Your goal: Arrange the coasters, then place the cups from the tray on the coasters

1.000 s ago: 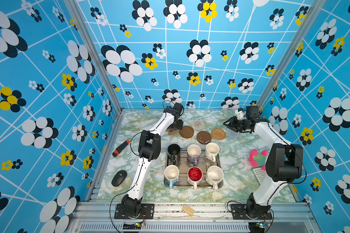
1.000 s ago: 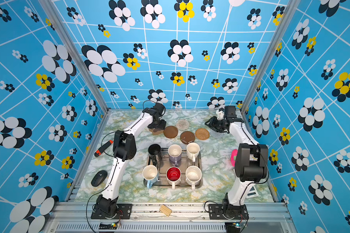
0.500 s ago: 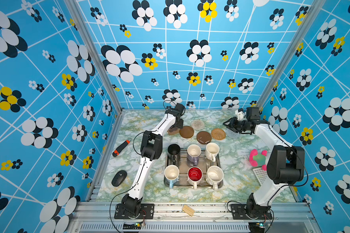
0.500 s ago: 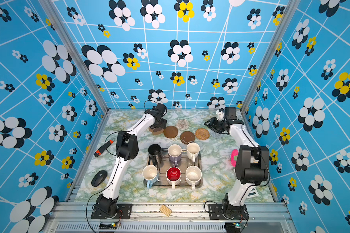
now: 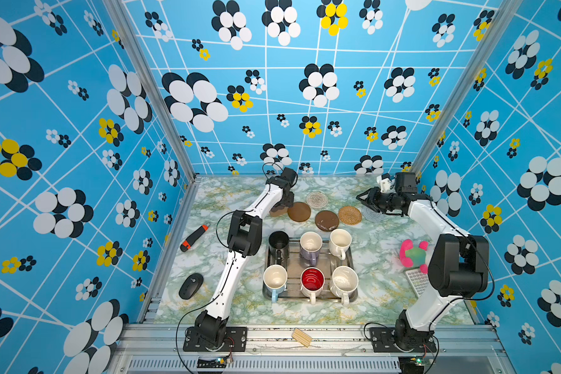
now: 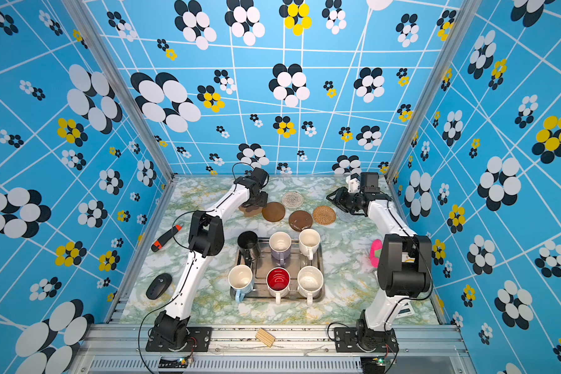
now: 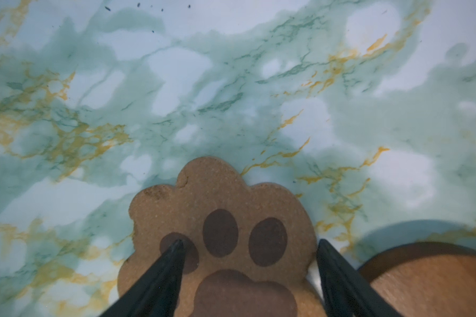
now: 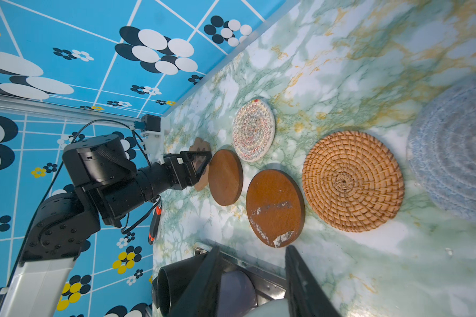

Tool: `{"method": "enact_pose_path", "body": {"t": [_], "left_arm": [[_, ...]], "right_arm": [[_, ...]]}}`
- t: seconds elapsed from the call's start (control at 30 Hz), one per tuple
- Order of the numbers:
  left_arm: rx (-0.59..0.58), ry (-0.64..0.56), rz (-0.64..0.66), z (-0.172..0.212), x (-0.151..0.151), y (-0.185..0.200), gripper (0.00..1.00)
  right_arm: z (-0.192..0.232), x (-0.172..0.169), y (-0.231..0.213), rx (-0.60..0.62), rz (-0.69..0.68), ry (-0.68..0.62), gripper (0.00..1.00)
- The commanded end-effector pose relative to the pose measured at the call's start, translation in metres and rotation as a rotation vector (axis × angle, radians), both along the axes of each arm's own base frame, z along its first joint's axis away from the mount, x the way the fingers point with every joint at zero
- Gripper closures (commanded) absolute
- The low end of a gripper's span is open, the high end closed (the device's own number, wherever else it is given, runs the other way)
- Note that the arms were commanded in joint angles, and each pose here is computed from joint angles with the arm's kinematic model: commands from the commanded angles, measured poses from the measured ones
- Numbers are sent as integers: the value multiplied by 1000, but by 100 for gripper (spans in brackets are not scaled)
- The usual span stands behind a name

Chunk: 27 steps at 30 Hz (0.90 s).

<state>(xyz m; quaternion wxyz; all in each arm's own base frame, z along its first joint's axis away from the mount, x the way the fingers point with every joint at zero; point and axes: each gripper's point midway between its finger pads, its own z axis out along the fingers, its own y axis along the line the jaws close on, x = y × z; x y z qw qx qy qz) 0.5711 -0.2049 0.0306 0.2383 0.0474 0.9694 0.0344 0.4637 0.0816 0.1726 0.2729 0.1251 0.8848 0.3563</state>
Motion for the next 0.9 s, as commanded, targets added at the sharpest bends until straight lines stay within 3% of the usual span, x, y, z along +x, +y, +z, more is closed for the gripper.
{"method": "enact_pose_path", "body": {"t": [0.0, 0.87], "left_arm": [[88, 64, -5, -21, -11, 12, 24], [194, 96, 73, -3, -17, 100, 35]], "right_arm": [[12, -5, 8, 29, 18, -33, 59], [11, -12, 12, 44, 14, -34, 59]]}}
